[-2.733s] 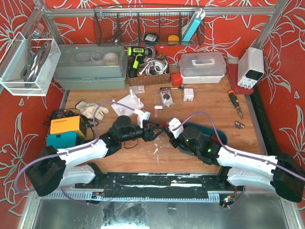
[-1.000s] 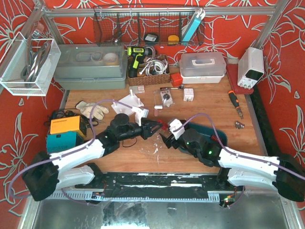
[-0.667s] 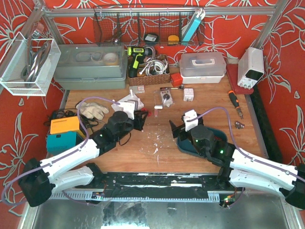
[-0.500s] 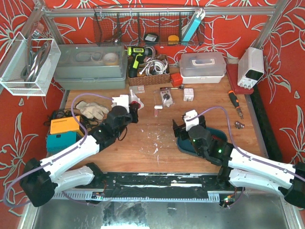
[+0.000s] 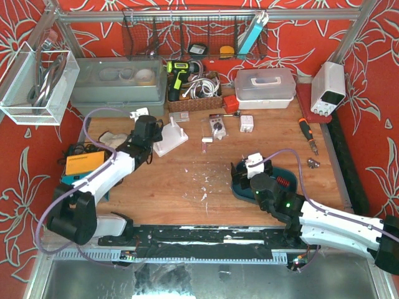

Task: Install the large spring

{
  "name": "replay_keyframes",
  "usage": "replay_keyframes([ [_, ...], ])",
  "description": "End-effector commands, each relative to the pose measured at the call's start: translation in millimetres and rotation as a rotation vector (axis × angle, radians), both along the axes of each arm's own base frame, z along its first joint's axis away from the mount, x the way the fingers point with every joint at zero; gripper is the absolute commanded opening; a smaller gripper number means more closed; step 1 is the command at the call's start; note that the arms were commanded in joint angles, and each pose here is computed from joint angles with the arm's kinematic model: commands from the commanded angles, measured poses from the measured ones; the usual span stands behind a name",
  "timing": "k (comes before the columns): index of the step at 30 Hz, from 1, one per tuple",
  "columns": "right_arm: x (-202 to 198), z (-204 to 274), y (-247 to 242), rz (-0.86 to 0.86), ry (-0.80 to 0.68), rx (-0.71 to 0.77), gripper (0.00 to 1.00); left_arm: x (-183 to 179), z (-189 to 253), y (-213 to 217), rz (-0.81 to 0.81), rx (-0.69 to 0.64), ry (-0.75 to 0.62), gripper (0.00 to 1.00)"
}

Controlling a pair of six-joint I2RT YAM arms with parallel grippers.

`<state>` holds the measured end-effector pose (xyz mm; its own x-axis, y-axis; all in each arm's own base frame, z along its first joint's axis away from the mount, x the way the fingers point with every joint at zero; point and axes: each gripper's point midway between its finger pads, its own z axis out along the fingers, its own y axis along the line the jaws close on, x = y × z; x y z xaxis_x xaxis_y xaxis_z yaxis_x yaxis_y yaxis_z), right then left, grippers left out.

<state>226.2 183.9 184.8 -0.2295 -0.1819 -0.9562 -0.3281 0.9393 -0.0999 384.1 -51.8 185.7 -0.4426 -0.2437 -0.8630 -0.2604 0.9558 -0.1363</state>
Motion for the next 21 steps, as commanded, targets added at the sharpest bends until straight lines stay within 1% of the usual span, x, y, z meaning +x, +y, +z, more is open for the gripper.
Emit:
replay_keyframes([
  [1, 4, 8, -3, -0.025, -0.040, 0.028, 0.99, 23, 7, 19, 0.058, -0.013, -0.021, 0.00],
  [5, 5, 6, -1, -0.023, -0.037, 0.019, 0.99, 33, -9, 29, 0.068, -0.018, 0.017, 0.00],
  [11, 5, 3, 10, 0.013, -0.027, 0.013, 0.99, 43, -26, 32, 0.062, -0.017, 0.060, 0.00],
  [21, 7, 2, 15, 0.024, -0.020, -0.008, 0.99, 52, -38, 40, 0.073, -0.013, 0.080, 0.01],
])
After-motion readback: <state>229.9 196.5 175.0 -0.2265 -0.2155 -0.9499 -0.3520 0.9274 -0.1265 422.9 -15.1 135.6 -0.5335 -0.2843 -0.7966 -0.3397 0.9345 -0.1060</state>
